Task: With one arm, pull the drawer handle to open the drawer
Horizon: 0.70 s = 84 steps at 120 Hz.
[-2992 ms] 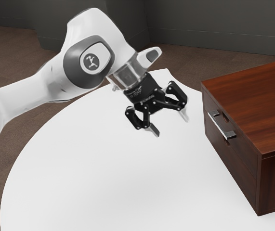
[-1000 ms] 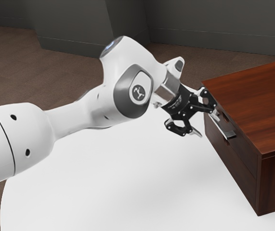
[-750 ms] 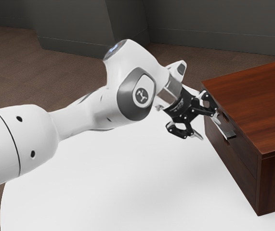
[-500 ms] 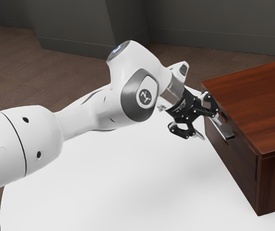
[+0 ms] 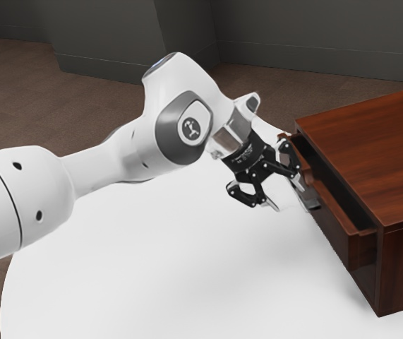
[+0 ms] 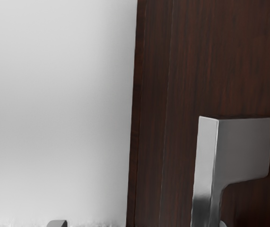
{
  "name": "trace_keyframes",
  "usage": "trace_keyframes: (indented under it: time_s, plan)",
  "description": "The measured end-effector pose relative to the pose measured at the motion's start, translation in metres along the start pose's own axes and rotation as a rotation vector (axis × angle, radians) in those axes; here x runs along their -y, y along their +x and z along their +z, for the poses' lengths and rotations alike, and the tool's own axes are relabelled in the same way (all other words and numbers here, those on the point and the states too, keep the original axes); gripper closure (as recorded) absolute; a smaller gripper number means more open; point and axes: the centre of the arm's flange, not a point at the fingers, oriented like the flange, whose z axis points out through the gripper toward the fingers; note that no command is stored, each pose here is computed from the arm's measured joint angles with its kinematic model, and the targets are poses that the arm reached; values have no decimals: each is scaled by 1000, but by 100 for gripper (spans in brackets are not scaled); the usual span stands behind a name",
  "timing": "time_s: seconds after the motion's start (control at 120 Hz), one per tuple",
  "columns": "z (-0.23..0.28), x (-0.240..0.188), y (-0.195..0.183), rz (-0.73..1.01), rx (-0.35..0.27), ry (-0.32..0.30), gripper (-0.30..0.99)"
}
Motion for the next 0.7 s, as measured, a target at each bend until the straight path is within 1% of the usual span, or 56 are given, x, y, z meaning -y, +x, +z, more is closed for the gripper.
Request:
trace_keyframes:
  time_s: [0.35, 0.558, 0.7]
  plan:
    - [-14, 23, 8, -38, 66, 47, 35]
    - [-30, 35, 11, -48, 89, 68, 35]
    - [-39, 46, 13, -57, 101, 93, 35]
